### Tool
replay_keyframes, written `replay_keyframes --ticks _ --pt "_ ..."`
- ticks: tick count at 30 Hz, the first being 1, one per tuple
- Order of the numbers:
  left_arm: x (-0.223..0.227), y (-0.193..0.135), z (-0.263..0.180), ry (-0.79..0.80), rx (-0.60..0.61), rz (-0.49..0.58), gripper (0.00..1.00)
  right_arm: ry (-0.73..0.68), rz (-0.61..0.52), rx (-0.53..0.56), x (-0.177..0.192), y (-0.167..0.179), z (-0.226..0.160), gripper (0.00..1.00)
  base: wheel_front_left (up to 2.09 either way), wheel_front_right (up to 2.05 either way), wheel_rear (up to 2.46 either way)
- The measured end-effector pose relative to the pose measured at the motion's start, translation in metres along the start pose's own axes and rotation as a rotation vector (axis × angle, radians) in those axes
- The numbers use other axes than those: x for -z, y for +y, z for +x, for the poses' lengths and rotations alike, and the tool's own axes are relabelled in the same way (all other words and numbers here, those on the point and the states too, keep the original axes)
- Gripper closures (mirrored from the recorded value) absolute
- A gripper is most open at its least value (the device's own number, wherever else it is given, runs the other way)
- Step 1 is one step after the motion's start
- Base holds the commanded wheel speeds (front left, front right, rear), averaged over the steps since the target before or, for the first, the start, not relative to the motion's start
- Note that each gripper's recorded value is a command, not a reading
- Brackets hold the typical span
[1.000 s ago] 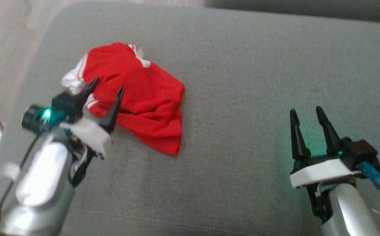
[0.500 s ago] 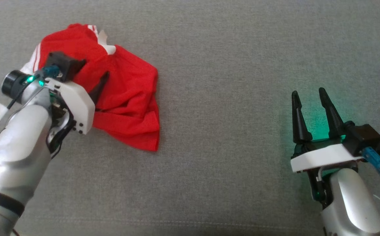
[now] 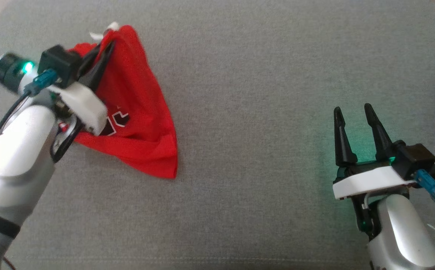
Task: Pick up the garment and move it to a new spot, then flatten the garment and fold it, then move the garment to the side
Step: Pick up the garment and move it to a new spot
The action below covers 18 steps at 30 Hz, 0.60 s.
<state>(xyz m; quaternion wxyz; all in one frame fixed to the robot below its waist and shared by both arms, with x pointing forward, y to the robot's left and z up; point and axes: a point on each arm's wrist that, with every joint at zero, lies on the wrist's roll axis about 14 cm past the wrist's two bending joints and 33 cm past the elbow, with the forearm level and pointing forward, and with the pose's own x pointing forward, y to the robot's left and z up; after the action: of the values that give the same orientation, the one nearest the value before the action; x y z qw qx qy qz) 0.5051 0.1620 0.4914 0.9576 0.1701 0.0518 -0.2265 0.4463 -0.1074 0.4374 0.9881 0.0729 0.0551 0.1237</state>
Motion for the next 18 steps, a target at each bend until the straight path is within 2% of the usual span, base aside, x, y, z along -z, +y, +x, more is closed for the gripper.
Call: replay_keyframes --ticks 4,6,14,17,18 --pt "-0.088 -0.007 0.0 -0.258 -0.003 0.089 1.0 -0.036 -0.003 0.011 -0.015 -0.002 -0.007 0.0 0.0 0.0 0.0" --pt "-0.117 -0.012 -0.005 -0.353 -0.005 0.123 1.0 -0.05 -0.002 0.024 -0.021 -0.006 -0.012 0.0 0.0 0.0 0.0" --pt "-0.153 -0.053 -0.004 -0.48 0.096 0.181 1.0 -0.075 0.005 0.077 -0.031 -0.021 -0.035 0.0 0.0 0.0 0.0" --pt "-0.172 -0.072 0.006 -0.538 0.156 0.203 1.0 -0.09 0.019 0.111 -0.036 -0.031 -0.044 0.0 0.0 0.0 0.0" --pt "-0.186 -0.089 0.014 -0.578 0.208 0.212 1.0 -0.097 0.027 0.13 -0.038 -0.036 -0.049 0.0 0.0 0.0 0.0"
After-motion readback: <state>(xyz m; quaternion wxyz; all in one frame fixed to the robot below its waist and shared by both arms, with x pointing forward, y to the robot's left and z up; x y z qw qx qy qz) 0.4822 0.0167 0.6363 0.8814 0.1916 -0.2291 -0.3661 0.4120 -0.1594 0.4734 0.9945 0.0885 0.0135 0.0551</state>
